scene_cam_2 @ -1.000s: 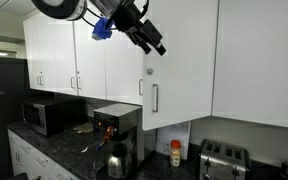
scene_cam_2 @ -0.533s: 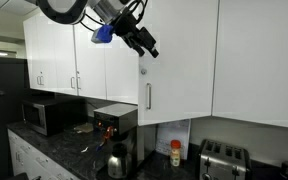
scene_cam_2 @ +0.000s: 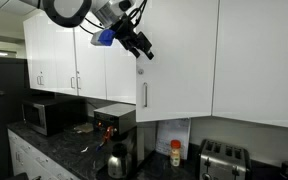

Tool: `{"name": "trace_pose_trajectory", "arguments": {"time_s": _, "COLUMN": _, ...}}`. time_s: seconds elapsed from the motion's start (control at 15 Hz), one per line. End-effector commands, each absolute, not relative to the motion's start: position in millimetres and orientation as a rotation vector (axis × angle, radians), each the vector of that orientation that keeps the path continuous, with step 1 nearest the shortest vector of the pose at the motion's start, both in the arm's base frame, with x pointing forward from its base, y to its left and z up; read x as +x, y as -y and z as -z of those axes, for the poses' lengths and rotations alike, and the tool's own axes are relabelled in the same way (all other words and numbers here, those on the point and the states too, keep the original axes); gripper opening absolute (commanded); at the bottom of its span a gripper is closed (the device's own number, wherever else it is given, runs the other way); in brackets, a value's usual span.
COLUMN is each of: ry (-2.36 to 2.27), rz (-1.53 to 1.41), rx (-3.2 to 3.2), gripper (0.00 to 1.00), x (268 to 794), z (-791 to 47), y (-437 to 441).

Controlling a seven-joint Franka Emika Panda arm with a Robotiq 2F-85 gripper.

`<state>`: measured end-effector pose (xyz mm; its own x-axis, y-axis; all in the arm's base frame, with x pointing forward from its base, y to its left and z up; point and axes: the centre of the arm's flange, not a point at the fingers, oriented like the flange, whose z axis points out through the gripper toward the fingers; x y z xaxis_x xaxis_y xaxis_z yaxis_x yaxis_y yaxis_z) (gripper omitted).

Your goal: Close the top right cabinet door

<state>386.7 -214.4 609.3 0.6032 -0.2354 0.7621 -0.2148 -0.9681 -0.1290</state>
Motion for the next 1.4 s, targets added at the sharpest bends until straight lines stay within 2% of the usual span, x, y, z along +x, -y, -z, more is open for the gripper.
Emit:
{"name": "trace_pose_trajectory", "arguments": {"time_s": 0.0, "ry": -0.301, "rz": 1.272, "rx": -2.811, "gripper": 1.00, "x": 406, "z": -605, "y": 195}}
{"name": "trace_pose_trajectory", "arguments": {"time_s": 0.6, "ry": -0.120, "rz": 1.202, "rx": -2.879, "gripper": 1.00, "x": 449, "z": -597, "y": 146}}
{"name": "trace_pose_trajectory", "arguments": {"time_s": 1.33, "ry": 0.128, "rz": 1.134, "rx": -2.888, "gripper": 1.00, "x": 472, "z": -611, "y": 116}}
